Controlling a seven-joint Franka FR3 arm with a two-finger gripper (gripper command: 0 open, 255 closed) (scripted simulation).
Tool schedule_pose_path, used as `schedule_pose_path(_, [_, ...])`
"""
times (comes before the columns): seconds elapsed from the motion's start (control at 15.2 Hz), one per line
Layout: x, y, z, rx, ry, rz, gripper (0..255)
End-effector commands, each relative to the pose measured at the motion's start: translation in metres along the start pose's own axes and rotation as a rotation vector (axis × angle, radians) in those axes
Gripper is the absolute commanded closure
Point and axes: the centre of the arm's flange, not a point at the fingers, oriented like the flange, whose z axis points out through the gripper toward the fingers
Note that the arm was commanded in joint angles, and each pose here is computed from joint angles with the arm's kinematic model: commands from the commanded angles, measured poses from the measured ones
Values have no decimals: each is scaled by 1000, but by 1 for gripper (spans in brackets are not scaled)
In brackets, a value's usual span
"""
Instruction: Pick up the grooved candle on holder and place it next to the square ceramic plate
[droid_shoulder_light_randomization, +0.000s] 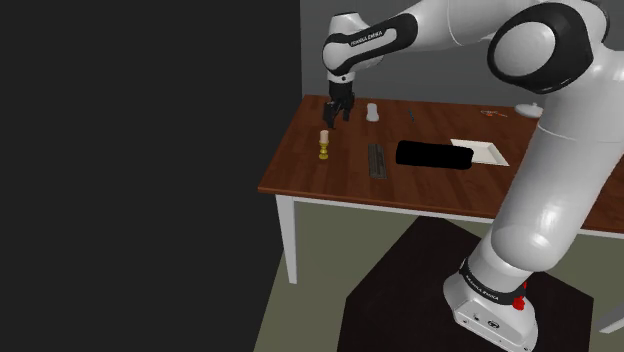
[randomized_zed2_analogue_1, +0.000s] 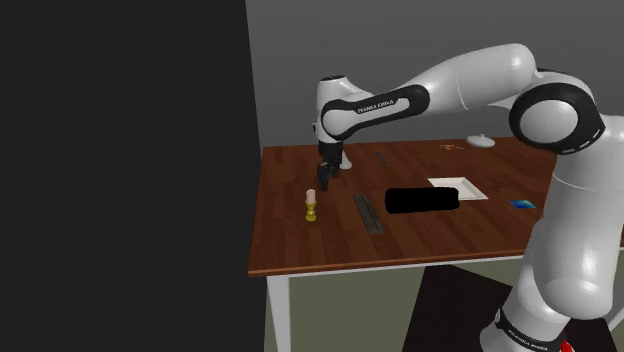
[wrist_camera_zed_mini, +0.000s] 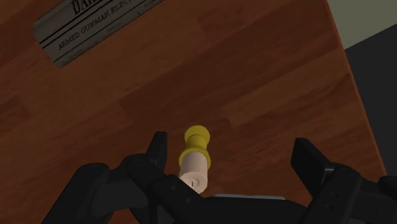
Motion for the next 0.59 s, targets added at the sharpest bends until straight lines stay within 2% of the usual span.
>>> schedule_pose_path(0.0, [24, 5, 19, -1, -18, -7, 0])
schedule_pose_path(0.33, [75, 23, 64, -4, -61, -23, 0])
schedule_pose_path(0.53, [77, 24, 77, -4, -63, -23, 0])
